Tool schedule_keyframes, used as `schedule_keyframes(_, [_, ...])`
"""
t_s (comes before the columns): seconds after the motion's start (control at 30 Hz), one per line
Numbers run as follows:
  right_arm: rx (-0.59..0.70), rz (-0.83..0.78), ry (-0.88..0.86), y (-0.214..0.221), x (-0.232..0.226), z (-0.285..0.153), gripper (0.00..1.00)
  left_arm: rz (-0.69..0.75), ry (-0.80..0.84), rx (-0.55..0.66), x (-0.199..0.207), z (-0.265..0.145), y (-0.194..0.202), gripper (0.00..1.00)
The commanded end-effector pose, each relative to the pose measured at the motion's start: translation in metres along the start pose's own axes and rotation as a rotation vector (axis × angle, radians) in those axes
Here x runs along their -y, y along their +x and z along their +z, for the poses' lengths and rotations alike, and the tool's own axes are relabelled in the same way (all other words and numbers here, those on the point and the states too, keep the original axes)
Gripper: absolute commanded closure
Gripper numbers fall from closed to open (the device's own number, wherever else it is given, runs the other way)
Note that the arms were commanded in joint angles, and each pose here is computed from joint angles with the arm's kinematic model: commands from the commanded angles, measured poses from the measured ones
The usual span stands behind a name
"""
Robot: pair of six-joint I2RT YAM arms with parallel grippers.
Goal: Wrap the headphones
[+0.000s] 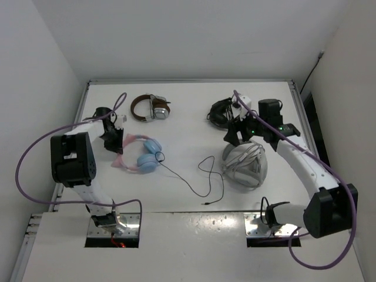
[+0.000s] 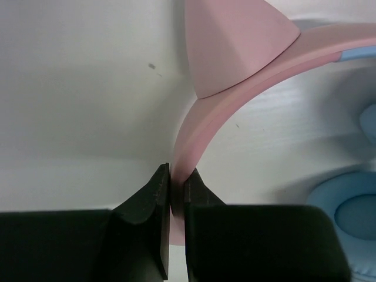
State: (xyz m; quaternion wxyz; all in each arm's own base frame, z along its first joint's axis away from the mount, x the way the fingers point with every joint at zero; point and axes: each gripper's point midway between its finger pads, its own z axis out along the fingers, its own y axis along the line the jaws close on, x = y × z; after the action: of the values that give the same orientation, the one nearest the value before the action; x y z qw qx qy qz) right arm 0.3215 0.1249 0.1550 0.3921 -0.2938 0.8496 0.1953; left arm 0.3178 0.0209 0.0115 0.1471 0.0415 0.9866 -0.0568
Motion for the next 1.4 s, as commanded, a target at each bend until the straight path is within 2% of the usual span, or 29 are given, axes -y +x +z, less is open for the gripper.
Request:
schedule_keyframes(0.0, [0.189, -0.085, -0.194, -0.053, -0.063, 0.002, 0.27, -0.085, -0.011, 0.158, -0.01, -0.034, -0.048, 1.0])
schedule_keyframes(0.07, [0.181, -0.1, -0.278, -0.053, -0.083, 0.007, 0.27, -0.099, -0.012, 0.207, -0.013, -0.051, -0.064, 1.0])
schedule_keyframes(0.13, [0.168, -0.105, -0.403, -0.051, -0.11, 0.011, 0.27, -0.108, 0.013, 0.207, -0.008, -0.057, -0.067, 1.0])
schedule_keyframes(0.27, [0.054, -0.261, -0.492, -0.004, -0.136, 0.033, 0.27, -0.118, 0.027, 0.234, -0.008, -0.069, -0.076, 1.0])
schedule_keyframes(0.43, [-0.046, -0.528, -0.519, 0.043, -0.13, 0.047, 0.28, -0.112, 0.02, 0.246, -0.011, -0.075, -0.078, 1.0])
schedule_keyframes(0.5, [-0.05, -0.625, -0.505, 0.046, -0.122, 0.052, 0.28, -0.111, 0.015, 0.238, -0.015, -0.075, -0.075, 1.0])
schedule_keyframes(0.57, [-0.097, -0.643, -0.479, 0.056, -0.116, 0.059, 0.28, -0.103, 0.016, 0.23, -0.015, -0.073, -0.072, 1.0])
schedule_keyframes(0.6, [-0.086, -0.675, -0.47, 0.046, -0.116, 0.062, 0.28, -0.103, 0.011, 0.231, -0.019, -0.074, -0.071, 1.0])
schedule_keyframes(0.8, [-0.142, -0.723, -0.472, 0.046, -0.122, 0.075, 0.28, -0.098, 0.013, 0.215, -0.019, -0.065, -0.062, 1.0])
schedule_keyframes(1.2, [-0.287, -0.71, -0.525, 0.084, -0.122, 0.091, 0.28, -0.095, 0.016, 0.225, -0.021, -0.064, -0.06, 1.0])
schedule_keyframes(1.37, [-0.34, -0.711, -0.537, 0.096, -0.121, 0.1, 0.4, -0.094, 0.011, 0.226, -0.024, -0.062, -0.059, 1.0])
